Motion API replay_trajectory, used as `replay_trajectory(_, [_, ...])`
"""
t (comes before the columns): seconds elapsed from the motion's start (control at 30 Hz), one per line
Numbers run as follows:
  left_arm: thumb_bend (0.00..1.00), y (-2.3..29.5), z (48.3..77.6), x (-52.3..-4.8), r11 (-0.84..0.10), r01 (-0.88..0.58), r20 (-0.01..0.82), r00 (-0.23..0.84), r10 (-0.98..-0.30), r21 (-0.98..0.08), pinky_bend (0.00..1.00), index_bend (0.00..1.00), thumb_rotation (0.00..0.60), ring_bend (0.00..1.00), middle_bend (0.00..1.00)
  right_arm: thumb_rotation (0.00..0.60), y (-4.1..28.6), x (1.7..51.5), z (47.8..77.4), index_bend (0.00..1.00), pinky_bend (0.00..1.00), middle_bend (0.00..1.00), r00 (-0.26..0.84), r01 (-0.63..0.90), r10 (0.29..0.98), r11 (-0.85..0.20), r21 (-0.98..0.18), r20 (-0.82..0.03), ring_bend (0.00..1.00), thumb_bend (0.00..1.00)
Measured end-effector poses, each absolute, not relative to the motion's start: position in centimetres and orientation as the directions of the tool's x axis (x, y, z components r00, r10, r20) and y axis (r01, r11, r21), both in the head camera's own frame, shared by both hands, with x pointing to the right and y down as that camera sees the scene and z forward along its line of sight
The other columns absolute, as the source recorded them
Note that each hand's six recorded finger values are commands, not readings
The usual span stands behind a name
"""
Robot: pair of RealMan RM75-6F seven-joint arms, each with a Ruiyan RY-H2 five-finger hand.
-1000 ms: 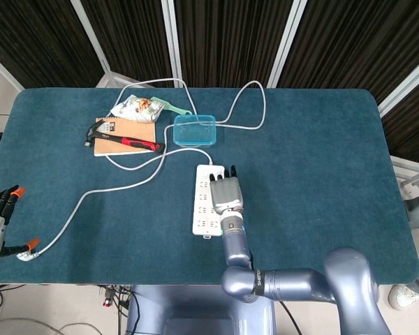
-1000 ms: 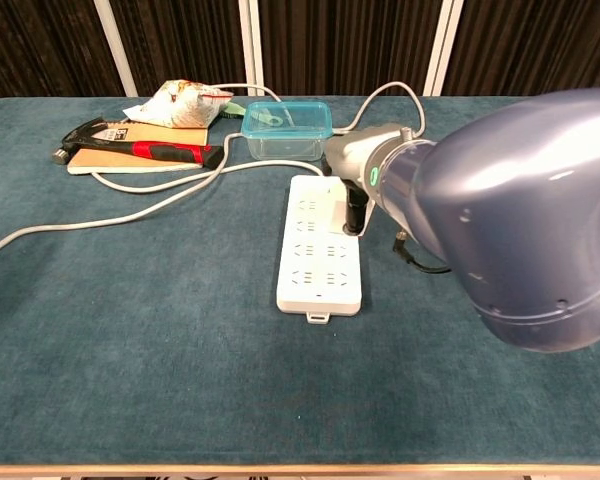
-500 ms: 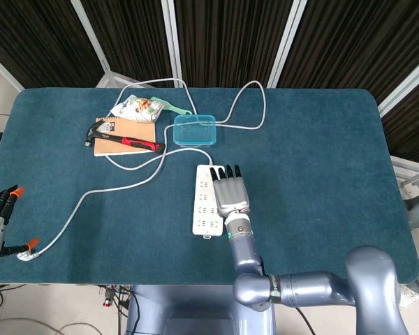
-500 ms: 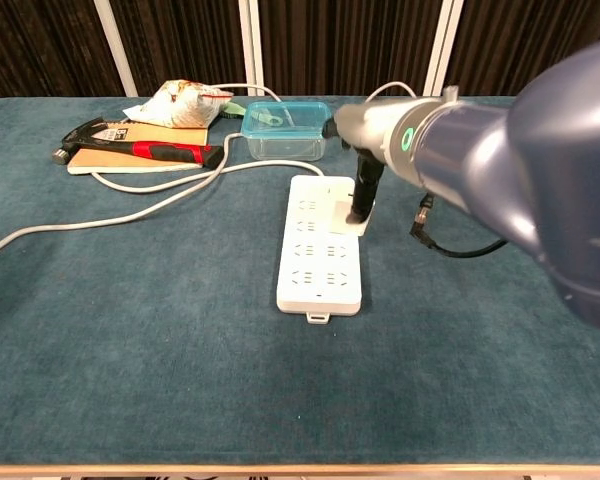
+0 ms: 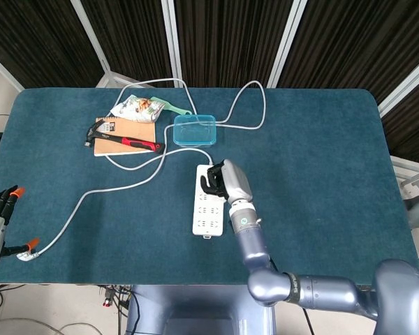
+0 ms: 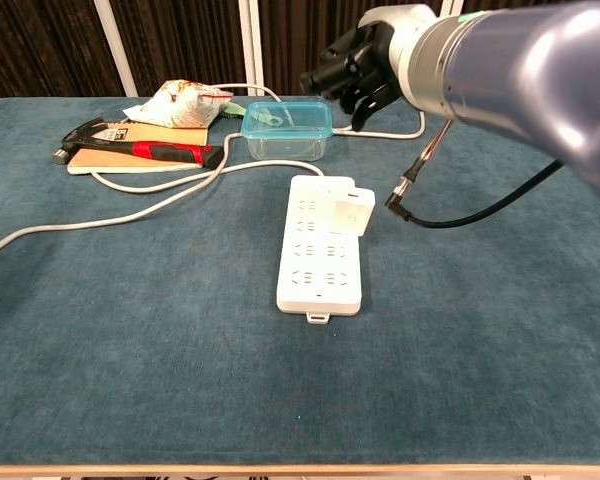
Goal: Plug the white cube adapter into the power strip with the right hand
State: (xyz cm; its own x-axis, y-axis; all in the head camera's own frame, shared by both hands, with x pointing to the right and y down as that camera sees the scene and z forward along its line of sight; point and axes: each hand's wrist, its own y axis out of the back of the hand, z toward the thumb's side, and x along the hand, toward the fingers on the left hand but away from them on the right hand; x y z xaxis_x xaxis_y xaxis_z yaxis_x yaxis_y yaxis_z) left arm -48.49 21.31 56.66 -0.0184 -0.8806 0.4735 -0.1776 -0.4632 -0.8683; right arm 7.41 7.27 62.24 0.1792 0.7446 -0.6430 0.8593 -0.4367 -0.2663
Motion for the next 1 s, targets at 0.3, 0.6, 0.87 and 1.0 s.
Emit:
replay_trajectory(0.3, [0.0,21.3,56.7,-48.5,-0.465,-0.178,0.476,-0.019,-0.879,-0.867,0.0,0.0,0.6,0.0,0.0,0.6,7.3,6.1,62.8,0.99,0.74,0.89,0.288,0.957,0.624,-0.171,0.232,-0.726,0.81,0.59])
replay_trajectory(0.6, [0.0,21.3,56.8,-48.5,-0.468,-0.18,0.479,-0.017,-0.878,-0.865,0.0,0.0,0.6,0.0,0.0,0.6,7.7,6.6,64.6,0.99,0.74,0.89,0.256,0.955,0.59,-0.031,0.296,-0.765,0.81,0.59])
replay_trajectory(0.87, [0.0,21.3,56.8,-48.5,-0.47,-0.179,0.48,-0.017,-0.877,-0.864,0.0,0.0,0.6,0.0,0.0,0.6,8.6,7.3,66.2,0.99,0.74,0.89,0.209,0.958,0.575,0.04,0.283,-0.791,0.81,0.59])
replay_trajectory(1.0, [0.0,21.4,56.8,-48.4,-0.472,-0.179,0.482,-0.015,-0.876,-0.863,0.0,0.0,0.6,0.0,0.0,0.6,9.3,7.1,67.0,0.99,0.74,0.89,0.201,0.96,0.57,0.047,0.276,-0.797,0.81,0.59])
